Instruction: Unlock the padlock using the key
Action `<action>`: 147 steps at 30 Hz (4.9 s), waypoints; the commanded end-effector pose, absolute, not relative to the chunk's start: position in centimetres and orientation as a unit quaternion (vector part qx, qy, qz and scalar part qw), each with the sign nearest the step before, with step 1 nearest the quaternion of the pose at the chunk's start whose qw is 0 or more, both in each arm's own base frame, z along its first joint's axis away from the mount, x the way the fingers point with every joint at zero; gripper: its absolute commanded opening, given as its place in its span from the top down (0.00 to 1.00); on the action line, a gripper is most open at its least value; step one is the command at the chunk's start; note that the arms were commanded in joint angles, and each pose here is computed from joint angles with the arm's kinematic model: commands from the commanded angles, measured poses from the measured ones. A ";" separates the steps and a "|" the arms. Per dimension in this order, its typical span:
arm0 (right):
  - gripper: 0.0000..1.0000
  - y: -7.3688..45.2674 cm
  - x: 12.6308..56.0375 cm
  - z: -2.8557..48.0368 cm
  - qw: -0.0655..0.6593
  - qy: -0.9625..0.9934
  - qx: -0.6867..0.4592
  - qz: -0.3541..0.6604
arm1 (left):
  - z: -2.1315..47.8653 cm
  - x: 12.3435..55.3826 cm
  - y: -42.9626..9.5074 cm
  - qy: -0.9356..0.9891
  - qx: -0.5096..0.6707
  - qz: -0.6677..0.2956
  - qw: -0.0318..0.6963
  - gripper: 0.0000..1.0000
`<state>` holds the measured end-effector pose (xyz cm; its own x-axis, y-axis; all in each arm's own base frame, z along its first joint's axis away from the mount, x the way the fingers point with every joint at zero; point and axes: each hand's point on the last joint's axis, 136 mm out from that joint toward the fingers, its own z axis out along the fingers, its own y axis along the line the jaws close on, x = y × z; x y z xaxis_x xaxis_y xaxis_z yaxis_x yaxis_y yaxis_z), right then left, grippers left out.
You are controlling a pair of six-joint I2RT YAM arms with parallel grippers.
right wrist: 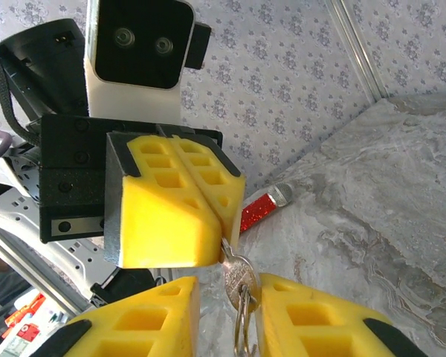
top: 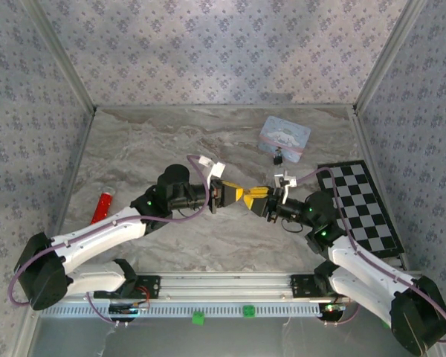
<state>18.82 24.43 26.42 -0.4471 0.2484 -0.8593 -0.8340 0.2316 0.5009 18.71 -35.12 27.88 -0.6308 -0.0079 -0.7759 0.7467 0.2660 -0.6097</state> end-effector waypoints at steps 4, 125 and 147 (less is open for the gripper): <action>0.77 24.2 18.3 28.7 0.492 0.601 -0.249 0.579 | 29.5 18.5 -35.4 0.697 0.274 -0.557 0.360 1.00; 1.00 17.5 23.4 11.4 0.327 0.888 0.005 0.323 | 4.6 34.6 -28.3 0.917 -0.118 -0.275 0.264 1.00; 1.00 27.6 24.6 7.7 0.206 0.862 0.123 0.446 | 5.3 29.5 -29.5 0.876 -0.197 -0.406 0.173 1.00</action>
<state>23.35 26.21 5.95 -0.9040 0.3316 -0.2698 0.0159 0.6568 0.7539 30.86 -28.73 4.63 -0.8491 -0.4800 -0.2203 -0.1763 0.6507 -0.7386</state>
